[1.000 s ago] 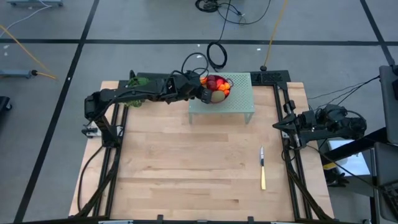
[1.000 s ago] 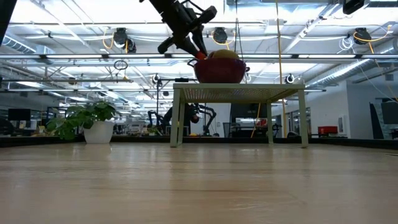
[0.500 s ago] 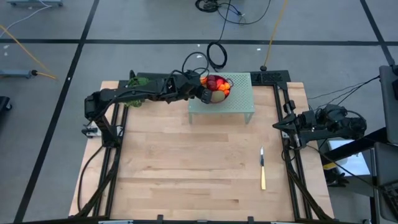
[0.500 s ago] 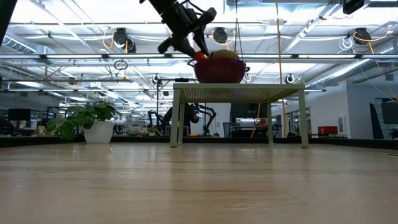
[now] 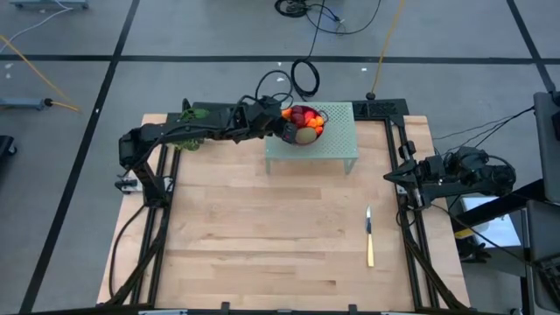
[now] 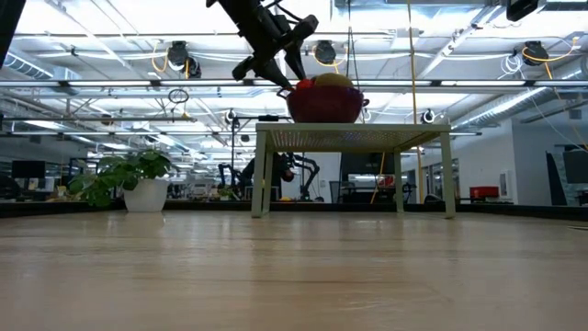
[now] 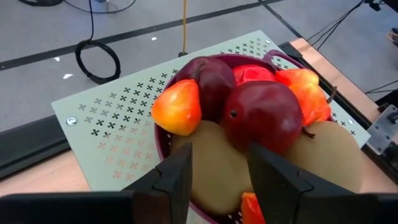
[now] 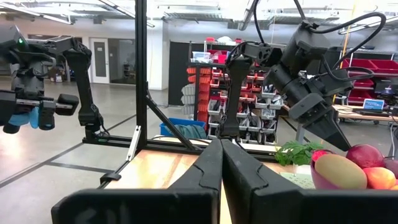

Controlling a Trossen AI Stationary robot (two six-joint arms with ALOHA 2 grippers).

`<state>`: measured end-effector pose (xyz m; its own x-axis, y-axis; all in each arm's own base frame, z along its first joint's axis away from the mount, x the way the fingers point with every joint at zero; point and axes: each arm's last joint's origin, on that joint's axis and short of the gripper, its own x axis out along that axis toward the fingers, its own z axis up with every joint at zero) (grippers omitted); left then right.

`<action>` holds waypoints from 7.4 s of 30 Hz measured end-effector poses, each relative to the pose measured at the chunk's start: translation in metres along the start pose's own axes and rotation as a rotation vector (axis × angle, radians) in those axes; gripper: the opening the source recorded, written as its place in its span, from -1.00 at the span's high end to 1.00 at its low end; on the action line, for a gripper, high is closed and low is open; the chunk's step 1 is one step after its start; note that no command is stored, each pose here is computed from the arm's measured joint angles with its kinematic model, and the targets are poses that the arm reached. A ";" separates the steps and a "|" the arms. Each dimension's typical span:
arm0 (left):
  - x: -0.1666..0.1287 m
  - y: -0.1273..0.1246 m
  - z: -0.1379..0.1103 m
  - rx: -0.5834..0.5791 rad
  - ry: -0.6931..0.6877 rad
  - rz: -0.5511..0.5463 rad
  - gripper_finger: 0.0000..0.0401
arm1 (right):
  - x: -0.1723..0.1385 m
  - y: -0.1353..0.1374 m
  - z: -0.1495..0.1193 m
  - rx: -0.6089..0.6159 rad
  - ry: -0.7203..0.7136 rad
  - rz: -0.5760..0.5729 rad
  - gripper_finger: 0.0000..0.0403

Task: Pick & Place Fruit
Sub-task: Put the knife on the shelf

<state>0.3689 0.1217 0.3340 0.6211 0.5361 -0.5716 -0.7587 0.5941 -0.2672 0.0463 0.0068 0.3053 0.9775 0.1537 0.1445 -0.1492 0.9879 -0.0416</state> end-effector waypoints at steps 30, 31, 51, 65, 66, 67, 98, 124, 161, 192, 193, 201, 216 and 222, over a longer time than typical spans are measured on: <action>-0.106 -0.077 -0.053 0.111 -0.068 -0.147 0.96 | 0.009 0.004 -0.001 0.362 0.047 0.153 1.00; -0.109 -0.080 -0.057 0.122 -0.074 -0.146 0.95 | 0.011 0.005 -0.001 0.373 0.057 0.158 1.00; -0.130 -0.096 -0.165 0.186 -0.077 -0.215 0.99 | 0.061 0.007 -0.027 0.549 0.359 0.171 1.00; -0.136 -0.004 -0.194 0.188 -0.138 -0.446 0.98 | 0.087 0.015 -0.046 0.581 0.490 0.036 1.00; -0.137 0.002 -0.194 0.198 -0.138 -0.454 0.98 | 0.089 0.017 -0.047 0.575 0.489 0.025 1.00; -0.138 0.008 -0.194 0.209 -0.136 -0.460 0.98 | 0.091 0.018 -0.047 0.568 0.479 0.012 1.00; -0.158 0.135 -0.225 0.327 -0.201 -0.737 0.99 | 0.118 0.046 -0.051 0.669 0.582 -0.240 1.00; -0.167 0.149 -0.224 0.383 -0.243 -0.729 0.98 | 0.160 0.096 -0.067 1.204 1.673 -0.765 1.00; -0.167 0.149 -0.224 0.375 -0.241 -0.731 0.96 | 0.140 0.107 -0.096 1.275 1.556 -1.077 -0.26; -0.168 0.149 -0.224 0.389 -0.247 -0.730 0.97 | 0.135 0.128 -0.158 1.307 1.475 -1.240 -0.24; -0.168 0.149 -0.224 0.389 -0.247 -0.730 0.98 | 0.132 0.127 -0.162 1.320 1.469 -1.249 -0.24; -0.168 0.149 -0.223 0.370 -0.250 -0.734 0.92 | 0.117 0.129 -0.172 1.384 1.479 -1.258 -0.24; -0.168 0.149 -0.223 0.368 -0.252 -0.727 0.92 | 0.107 0.142 -0.178 1.455 1.490 -1.217 -0.02; -0.168 0.149 -0.223 0.365 -0.253 -0.728 0.97 | 0.108 0.143 -0.179 1.457 1.491 -1.216 0.14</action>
<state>0.1080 -0.0137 0.2173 0.9877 0.0373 -0.1520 -0.0690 0.9755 -0.2089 0.1568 0.1609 0.1384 -0.0138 0.2771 -0.9607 0.9975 0.0705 0.0060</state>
